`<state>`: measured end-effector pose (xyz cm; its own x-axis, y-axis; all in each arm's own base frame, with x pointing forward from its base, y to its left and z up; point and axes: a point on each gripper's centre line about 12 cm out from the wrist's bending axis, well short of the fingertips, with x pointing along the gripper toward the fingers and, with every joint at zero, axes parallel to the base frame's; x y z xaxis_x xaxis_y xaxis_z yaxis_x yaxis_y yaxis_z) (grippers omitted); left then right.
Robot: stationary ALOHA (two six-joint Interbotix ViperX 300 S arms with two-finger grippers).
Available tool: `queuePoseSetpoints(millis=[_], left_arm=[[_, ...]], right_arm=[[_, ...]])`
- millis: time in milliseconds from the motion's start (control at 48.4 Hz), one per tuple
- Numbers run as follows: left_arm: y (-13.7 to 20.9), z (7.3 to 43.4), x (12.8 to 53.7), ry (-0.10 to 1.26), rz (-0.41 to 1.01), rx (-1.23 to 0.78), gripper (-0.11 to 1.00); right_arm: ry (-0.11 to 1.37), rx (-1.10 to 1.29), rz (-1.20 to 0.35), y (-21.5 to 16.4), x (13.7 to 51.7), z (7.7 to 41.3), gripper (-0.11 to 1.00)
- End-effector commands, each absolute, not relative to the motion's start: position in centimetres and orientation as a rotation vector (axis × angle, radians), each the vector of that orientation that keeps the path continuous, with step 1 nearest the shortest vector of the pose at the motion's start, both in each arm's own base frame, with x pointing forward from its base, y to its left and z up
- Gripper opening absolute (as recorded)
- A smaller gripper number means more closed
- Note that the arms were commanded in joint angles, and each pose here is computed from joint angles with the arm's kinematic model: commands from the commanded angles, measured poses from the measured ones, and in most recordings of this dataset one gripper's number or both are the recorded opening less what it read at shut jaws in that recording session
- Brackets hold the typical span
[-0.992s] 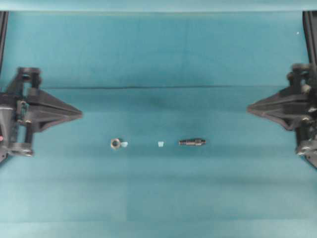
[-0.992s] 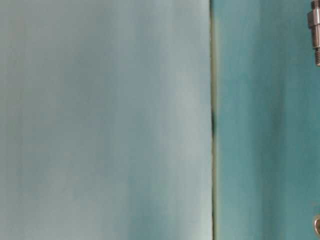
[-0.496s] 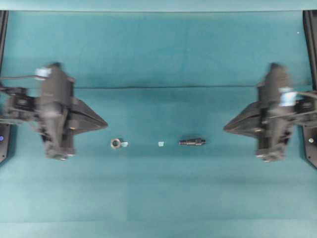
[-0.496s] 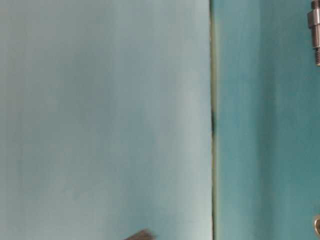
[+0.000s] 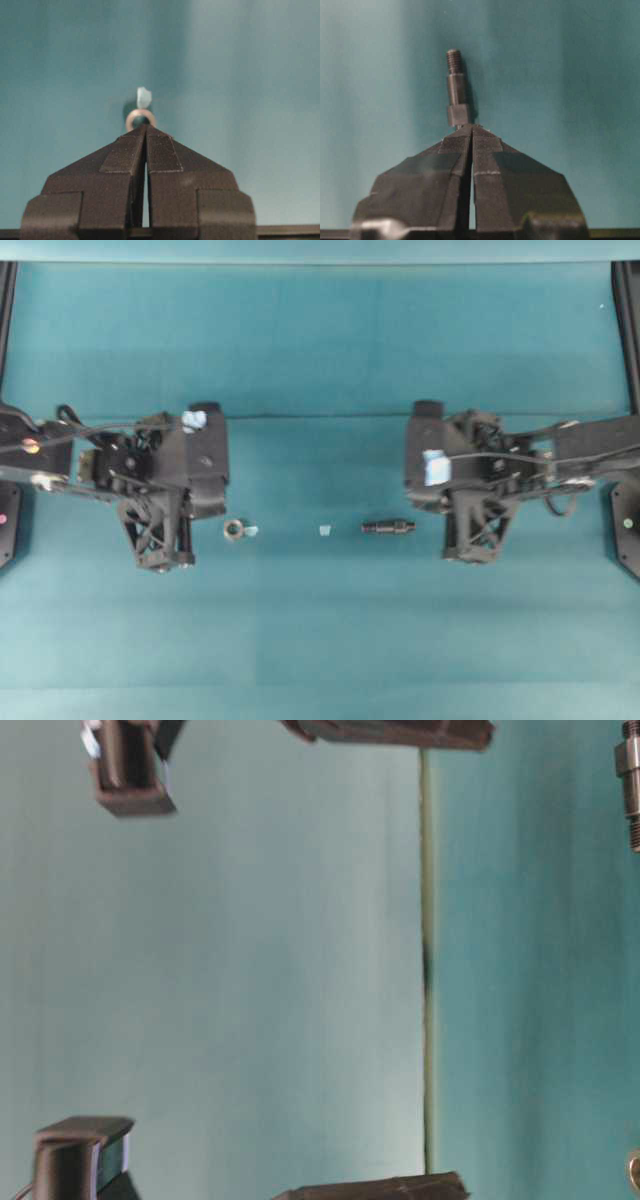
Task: Insert the washer onto the shaft with both hands.
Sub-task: 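Move left gripper over the silver washer and right gripper over the shaft, then lower both open grippers toward the washer and the shaft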
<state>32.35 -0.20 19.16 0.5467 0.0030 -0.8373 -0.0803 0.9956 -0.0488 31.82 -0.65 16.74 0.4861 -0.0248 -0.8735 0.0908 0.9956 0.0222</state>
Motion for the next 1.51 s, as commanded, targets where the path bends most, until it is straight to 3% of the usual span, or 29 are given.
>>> queuePoseSetpoints(millis=[0,165,269,351,496,558,620,1489], left_arm=[[-0.2,19.5,32.9,0.981,0.047,-0.080,0.03],[-0.2,18.9,33.3,0.985,0.048,-0.080,0.03],[-0.2,18.6,33.4,0.978,0.046,-0.077,0.08],[0.0,17.9,33.3,0.999,0.052,-0.079,0.25],[0.0,17.1,33.3,1.024,0.053,-0.079,0.68],[0.0,16.8,33.4,1.031,0.052,-0.077,0.86],[-0.1,16.5,33.5,1.037,0.051,-0.076,0.94],[-0.3,11.8,34.3,1.107,0.045,-0.069,0.91]], right_arm=[[1.053,0.063,-0.070,-0.8,32.4,16.8,-0.08],[1.078,0.067,-0.077,-1.0,32.7,15.8,0.01],[1.094,0.072,-0.087,-1.4,32.7,15.2,0.18],[1.113,0.070,-0.094,-1.7,32.6,14.7,0.39],[1.139,0.069,-0.094,-1.6,32.8,13.8,0.80],[1.142,0.067,-0.092,-1.6,32.8,13.6,0.92],[1.136,0.066,-0.090,-1.5,33.0,13.5,0.92],[1.151,0.040,-0.048,-0.1,34.4,11.4,0.89]])
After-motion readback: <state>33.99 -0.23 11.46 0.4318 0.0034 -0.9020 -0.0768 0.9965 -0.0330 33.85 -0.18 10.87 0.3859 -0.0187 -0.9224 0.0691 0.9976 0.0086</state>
